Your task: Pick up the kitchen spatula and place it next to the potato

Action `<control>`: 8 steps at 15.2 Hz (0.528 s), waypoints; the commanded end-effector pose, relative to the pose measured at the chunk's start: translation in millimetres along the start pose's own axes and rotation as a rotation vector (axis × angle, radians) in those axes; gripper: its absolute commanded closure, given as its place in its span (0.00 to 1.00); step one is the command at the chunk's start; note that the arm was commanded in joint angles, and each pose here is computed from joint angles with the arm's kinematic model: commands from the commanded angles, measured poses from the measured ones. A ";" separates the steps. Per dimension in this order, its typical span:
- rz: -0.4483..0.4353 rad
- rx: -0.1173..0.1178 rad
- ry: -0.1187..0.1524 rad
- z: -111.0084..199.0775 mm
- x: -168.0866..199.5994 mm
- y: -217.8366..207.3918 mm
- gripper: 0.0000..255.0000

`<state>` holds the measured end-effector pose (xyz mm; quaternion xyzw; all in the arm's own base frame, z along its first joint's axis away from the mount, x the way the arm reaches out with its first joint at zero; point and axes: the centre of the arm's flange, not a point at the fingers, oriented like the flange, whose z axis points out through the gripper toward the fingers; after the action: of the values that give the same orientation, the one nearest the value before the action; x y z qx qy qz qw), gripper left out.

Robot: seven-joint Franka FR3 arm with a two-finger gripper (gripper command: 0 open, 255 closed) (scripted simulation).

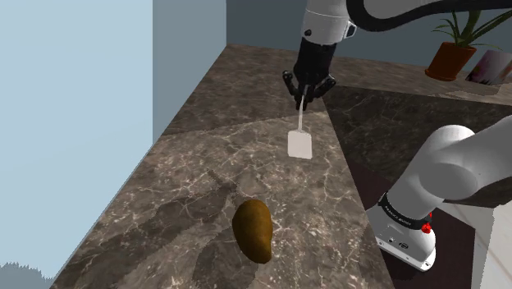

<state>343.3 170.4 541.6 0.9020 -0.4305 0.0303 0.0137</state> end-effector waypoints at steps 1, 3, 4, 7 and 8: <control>0.001 -0.001 0.000 -3.3 -26.3 10.0 1.00; 0.001 -0.001 0.000 -5.0 -50.1 21.3 1.00; 0.001 -0.001 0.000 -5.8 -62.0 26.9 1.00; 0.001 -0.001 0.000 -8.2 -97.7 43.9 1.00; 0.001 -0.001 0.000 -9.0 -109.6 49.5 1.00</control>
<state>250.0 218.2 545.9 0.9021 -0.4303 0.0303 0.0140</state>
